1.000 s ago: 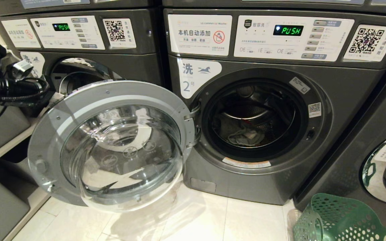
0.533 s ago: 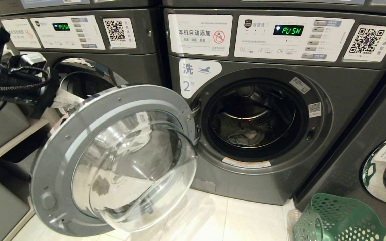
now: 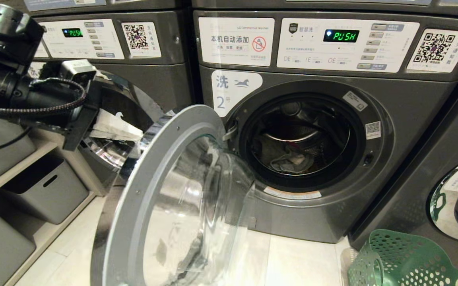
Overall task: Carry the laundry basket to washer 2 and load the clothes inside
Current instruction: Close the washing machine door with the left hand
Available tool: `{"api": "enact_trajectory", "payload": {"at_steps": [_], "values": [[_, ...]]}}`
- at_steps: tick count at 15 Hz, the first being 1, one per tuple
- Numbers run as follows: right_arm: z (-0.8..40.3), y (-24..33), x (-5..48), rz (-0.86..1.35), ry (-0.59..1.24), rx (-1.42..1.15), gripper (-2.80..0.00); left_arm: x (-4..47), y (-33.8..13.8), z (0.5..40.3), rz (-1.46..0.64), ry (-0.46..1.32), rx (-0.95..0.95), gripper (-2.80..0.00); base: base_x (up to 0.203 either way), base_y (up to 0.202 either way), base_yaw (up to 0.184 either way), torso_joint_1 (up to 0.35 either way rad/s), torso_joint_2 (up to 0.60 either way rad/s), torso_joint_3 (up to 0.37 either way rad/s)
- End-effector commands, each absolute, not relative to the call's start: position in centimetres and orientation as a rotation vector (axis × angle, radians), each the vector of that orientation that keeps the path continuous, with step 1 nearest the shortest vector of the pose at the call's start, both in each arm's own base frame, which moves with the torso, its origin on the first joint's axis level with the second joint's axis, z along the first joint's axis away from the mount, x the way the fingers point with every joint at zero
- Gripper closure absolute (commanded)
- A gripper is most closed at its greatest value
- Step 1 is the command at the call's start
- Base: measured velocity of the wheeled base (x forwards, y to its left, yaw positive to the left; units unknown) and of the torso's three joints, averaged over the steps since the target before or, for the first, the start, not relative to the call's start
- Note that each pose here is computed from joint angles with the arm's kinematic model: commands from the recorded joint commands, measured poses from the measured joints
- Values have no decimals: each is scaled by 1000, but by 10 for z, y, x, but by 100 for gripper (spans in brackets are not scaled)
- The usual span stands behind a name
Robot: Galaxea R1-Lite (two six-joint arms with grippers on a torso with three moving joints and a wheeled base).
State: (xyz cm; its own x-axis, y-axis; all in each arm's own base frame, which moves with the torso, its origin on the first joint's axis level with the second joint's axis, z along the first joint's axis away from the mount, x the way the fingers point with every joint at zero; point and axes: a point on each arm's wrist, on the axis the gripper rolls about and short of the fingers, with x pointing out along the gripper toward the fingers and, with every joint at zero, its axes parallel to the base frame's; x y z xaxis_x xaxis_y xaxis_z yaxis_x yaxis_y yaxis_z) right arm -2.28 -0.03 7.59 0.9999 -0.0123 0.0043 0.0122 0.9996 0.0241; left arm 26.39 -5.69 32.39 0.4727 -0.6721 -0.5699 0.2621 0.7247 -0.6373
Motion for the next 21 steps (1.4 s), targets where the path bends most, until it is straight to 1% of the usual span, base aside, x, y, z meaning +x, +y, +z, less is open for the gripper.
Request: {"api": "enact_trajectory", "payload": {"at_steps": [1, 8, 14, 17, 21], "values": [[76, 0, -23, -12, -3, 25, 0, 252, -75, 323, -668, 941, -482, 0, 0, 0, 0, 0, 0, 0], [76, 0, -23, -14, -3, 29, 0, 248, -116, 317, -799, 997, -414, 0, 0, 0, 0, 0, 0, 0], [76, 0, -23, -15, -3, 40, 0, 270, -161, 303, -921, 936, -355, 0, 0, 0, 0, 0, 0, 0], [76, 0, -23, -15, -3, 38, 0, 280, -191, 291, -974, 934, -321, 0, 0, 0, 0, 0, 0, 0], [76, 0, -23, -15, -3, 40, 0, 294, -249, 272, -1042, 873, -264, 0, 0, 0, 0, 0, 0, 0]]}}
